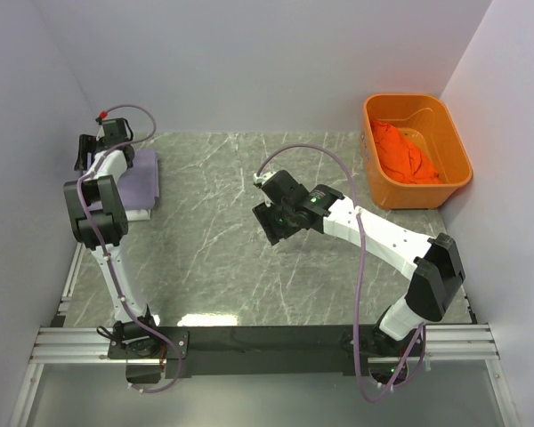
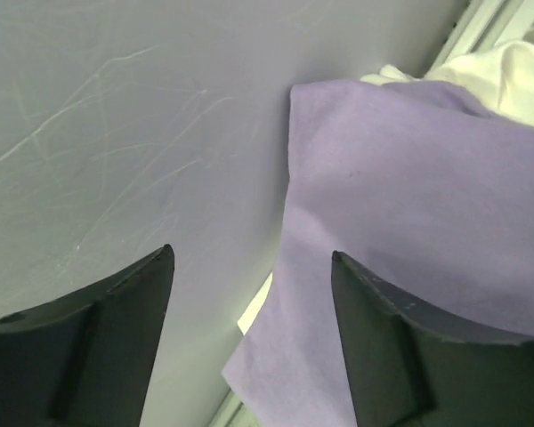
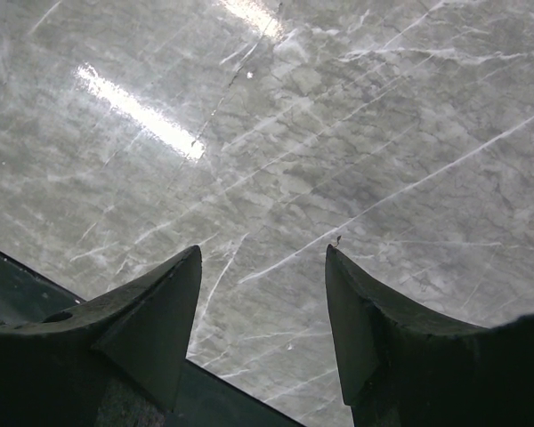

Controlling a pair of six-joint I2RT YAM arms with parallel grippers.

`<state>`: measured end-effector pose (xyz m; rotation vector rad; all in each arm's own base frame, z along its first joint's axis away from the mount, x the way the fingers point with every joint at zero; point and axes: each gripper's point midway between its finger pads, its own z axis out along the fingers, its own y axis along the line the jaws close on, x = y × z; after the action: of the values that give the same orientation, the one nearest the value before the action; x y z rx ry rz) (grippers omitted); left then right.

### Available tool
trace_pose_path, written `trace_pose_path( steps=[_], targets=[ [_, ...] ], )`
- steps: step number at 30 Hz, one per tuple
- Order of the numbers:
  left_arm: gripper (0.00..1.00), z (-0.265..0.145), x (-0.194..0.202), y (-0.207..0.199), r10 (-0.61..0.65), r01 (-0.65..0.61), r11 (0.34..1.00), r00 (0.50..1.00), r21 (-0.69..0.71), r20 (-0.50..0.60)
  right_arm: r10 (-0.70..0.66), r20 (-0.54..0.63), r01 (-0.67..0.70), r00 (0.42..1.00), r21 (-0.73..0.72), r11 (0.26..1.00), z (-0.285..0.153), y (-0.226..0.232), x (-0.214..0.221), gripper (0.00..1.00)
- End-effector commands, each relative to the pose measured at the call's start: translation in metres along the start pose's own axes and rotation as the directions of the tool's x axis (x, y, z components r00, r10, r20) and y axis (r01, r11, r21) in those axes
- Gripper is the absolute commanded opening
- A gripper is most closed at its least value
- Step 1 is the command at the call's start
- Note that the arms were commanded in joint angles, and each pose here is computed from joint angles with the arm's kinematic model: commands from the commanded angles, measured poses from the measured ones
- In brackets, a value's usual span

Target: Fold and stack the t-shirts

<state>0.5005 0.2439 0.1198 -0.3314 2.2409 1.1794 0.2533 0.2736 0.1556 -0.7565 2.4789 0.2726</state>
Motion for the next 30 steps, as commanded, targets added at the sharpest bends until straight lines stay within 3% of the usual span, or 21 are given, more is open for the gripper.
trace_pose_path(
  steps=[1,5,7,8,10,11,14,16,19,20,22,24,26,28,29,30],
  targets=[
    [0.78,-0.02,-0.033,0.037,-0.145,0.148,0.988,0.988,-0.041,0.058,-0.002,0.077,0.0,0.997,0.02,1.0,-0.014,-0.004,-0.016,0.64],
    [0.8,-0.043,-0.054,0.044,-0.296,0.291,0.954,0.952,0.067,0.075,0.03,0.126,-0.039,0.992,0.069,0.997,-0.021,-0.017,-0.022,0.64],
    [0.81,-0.065,-0.071,0.05,-0.433,0.418,0.894,0.899,0.163,0.072,0.07,0.162,-0.085,0.984,0.083,0.993,-0.028,-0.026,-0.025,0.64],
    [0.83,-0.079,-0.081,0.038,-0.473,0.44,0.854,0.879,0.277,0.062,0.092,0.181,-0.11,0.979,0.097,0.989,-0.031,-0.032,-0.028,0.64],
    [0.85,-0.109,-0.095,0.045,-0.581,0.523,0.759,0.813,0.388,0.042,0.162,0.229,-0.192,0.96,0.115,0.975,-0.04,-0.05,-0.032,0.64],
    [0.86,-0.127,-0.103,0.035,-0.6,0.515,0.7,0.8,0.494,0.016,0.201,0.262,-0.237,0.944,0.113,0.965,-0.049,-0.056,-0.035,0.65],
    [0.88,-0.177,-0.115,0.047,-0.69,0.557,0.545,0.722,0.626,-0.042,0.292,0.319,-0.352,0.902,0.15,0.924,-0.063,-0.091,-0.036,0.65],
    [0.91,-0.223,-0.115,0.051,-0.729,0.541,0.396,0.677,0.742,-0.104,0.334,0.358,-0.407,0.872,0.148,0.901,-0.079,-0.106,-0.033,0.65],
    [0.96,-0.281,-0.105,0.063,-0.751,0.486,0.236,0.641,0.842,-0.159,0.406,0.427,-0.513,0.808,0.169,0.842,-0.107,-0.14,-0.027,0.65],
    [0.96,-0.289,-0.091,0.059,-0.738,0.49,0.209,0.646,0.846,-0.192,0.442,0.477,-0.57,0.76,0.161,0.806,-0.125,-0.154,-0.025,0.65],
    [0.96,-0.325,-0.076,0.075,-0.738,0.46,0.15,0.642,0.875,-0.211,0.469,0.512,-0.615,0.72,0.157,0.772,-0.14,-0.167,-0.017,0.65],
    [0.97,-0.349,-0.048,0.091,-0.726,0.459,0.15,0.652,0.875,-0.218,0.48,0.579,-0.661,0.659,0.143,0.736,-0.168,-0.179,-0.012,0.65],
    [0.98,-0.354,-0.028,0.106,-0.736,0.479,0.204,0.65,0.854,-0.189,0.458,0.645,-0.685,0.611,0.141,0.715,-0.195,-0.185,-0.007,0.67],
    [0.99,-0.375,-0.003,0.138,-0.779,0.493,0.241,0.612,0.836,-0.136,0.434,0.69,-0.694,0.579,0.137,0.707,-0.212,-0.187,-0.003,0.74],
    [0.99,-0.383,0.007,0.143,-0.783,0.489,0.242,0.608,0.838,-0.129,0.411,0.73,-0.702,0.546,0.132,0.7,-0.229,-0.188,0.001,0.76],
    [1.0,-0.405,0.017,0.162,-0.814,0.46,0.226,0.574,0.858,-0.093,0.399,0.752,-0.705,0.526,0.122,0.699,-0.237,-0.188,0.002,0.81]
  ],
)
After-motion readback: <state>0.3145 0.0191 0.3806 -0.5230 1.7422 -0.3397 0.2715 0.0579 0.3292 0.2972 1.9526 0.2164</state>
